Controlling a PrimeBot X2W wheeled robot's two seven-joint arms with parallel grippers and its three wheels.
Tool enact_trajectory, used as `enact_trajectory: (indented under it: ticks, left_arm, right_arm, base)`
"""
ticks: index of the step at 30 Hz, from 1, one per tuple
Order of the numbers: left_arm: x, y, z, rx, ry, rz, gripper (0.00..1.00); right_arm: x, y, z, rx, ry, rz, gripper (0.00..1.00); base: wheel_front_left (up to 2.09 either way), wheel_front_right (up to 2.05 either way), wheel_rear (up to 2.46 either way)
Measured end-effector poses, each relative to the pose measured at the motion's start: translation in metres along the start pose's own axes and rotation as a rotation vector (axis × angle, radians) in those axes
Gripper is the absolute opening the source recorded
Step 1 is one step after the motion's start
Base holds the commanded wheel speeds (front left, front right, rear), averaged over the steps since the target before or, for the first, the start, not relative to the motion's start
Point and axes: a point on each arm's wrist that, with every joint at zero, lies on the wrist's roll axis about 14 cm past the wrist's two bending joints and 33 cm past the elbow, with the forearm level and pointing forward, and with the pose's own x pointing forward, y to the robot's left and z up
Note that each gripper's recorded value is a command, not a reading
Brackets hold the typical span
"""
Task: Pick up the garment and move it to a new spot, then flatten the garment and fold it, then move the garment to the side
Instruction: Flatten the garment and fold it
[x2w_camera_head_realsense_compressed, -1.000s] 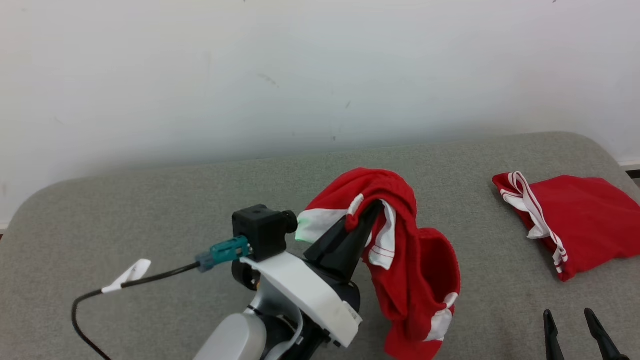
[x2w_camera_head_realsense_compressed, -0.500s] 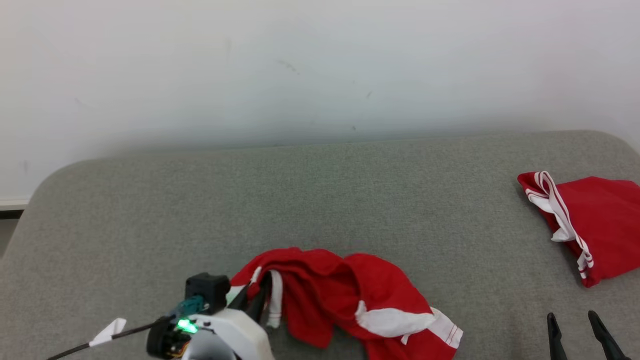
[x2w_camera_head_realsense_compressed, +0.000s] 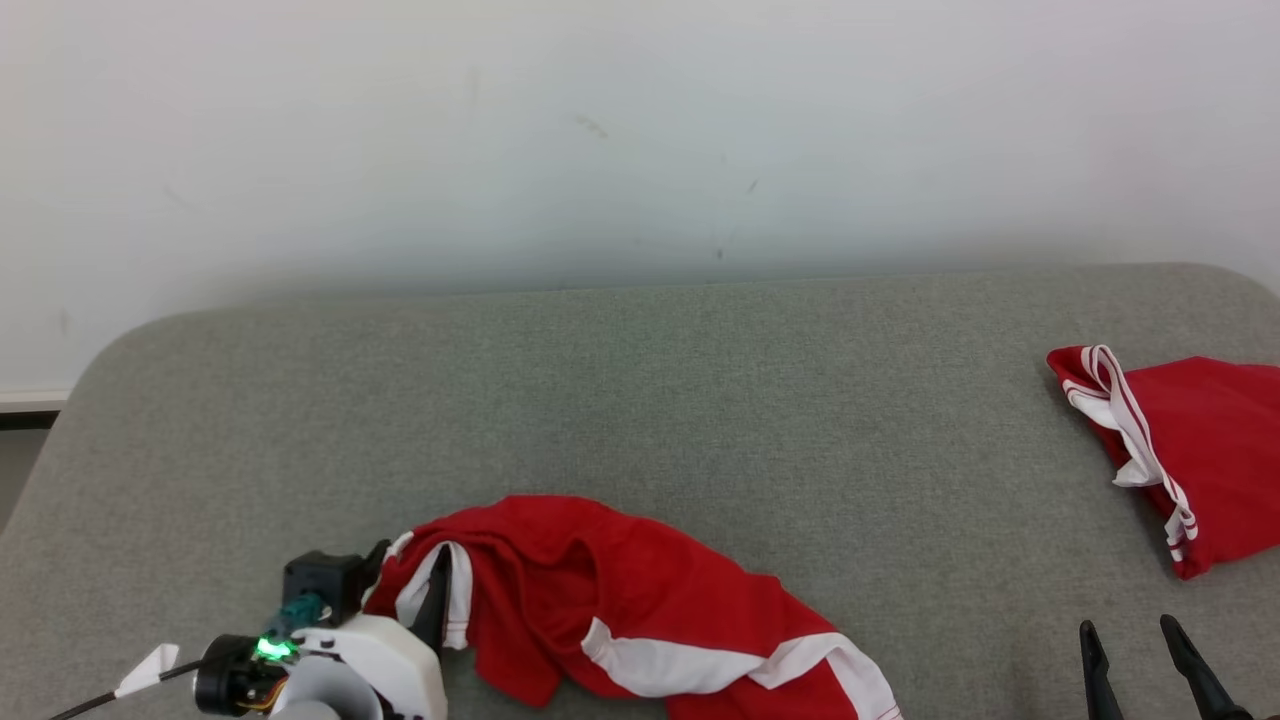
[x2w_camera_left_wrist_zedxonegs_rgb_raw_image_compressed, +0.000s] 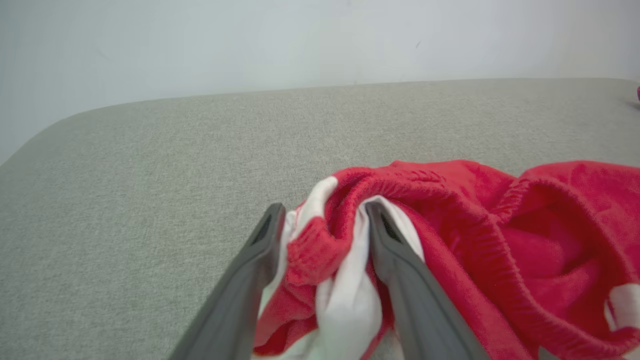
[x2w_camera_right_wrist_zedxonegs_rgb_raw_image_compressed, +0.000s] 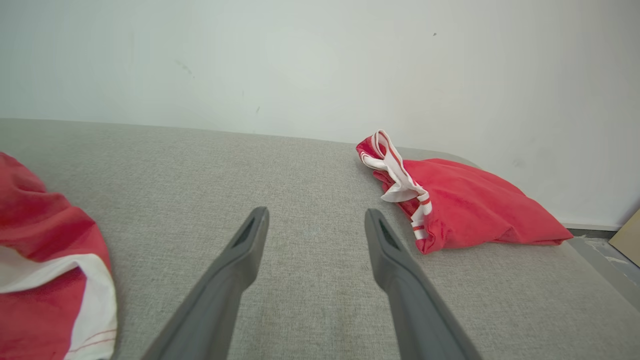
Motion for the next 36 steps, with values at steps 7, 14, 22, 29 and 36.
enact_trajectory:
  ticks: [7,14,22,29,36]
  left_arm:
    - [-0.002,0.016,0.003,-0.002,-0.037,0.061,1.00]
    - [-0.023,0.048,0.028,-0.036,-0.150,0.190,1.00]
    - [-0.067,0.046,0.056,-0.022,-0.305,0.250,1.00]
    - [-0.096,0.037,0.060,-0.011,-0.351,0.257,1.00]
    - [-0.112,0.017,0.038,-0.027,-0.304,0.206,1.00]
  right_arm:
    - [-0.004,-0.008,0.005,0.000,-0.018,-0.025,1.00]
    - [-0.008,-0.021,0.015,-0.005,-0.052,-0.063,1.00]
    - [-0.007,-0.029,0.024,-0.015,-0.076,-0.083,1.00]
    - [-0.007,-0.022,0.025,-0.012,-0.084,-0.064,1.00]
    - [-0.013,-0.009,0.023,0.012,-0.085,-0.040,1.00]
  base:
    - [0.00,0.00,0.00]
    - [0.00,0.00,0.00]
    - [0.00,0.00,0.00]
    - [0.00,0.00,0.00]
    - [0.00,0.00,0.00]
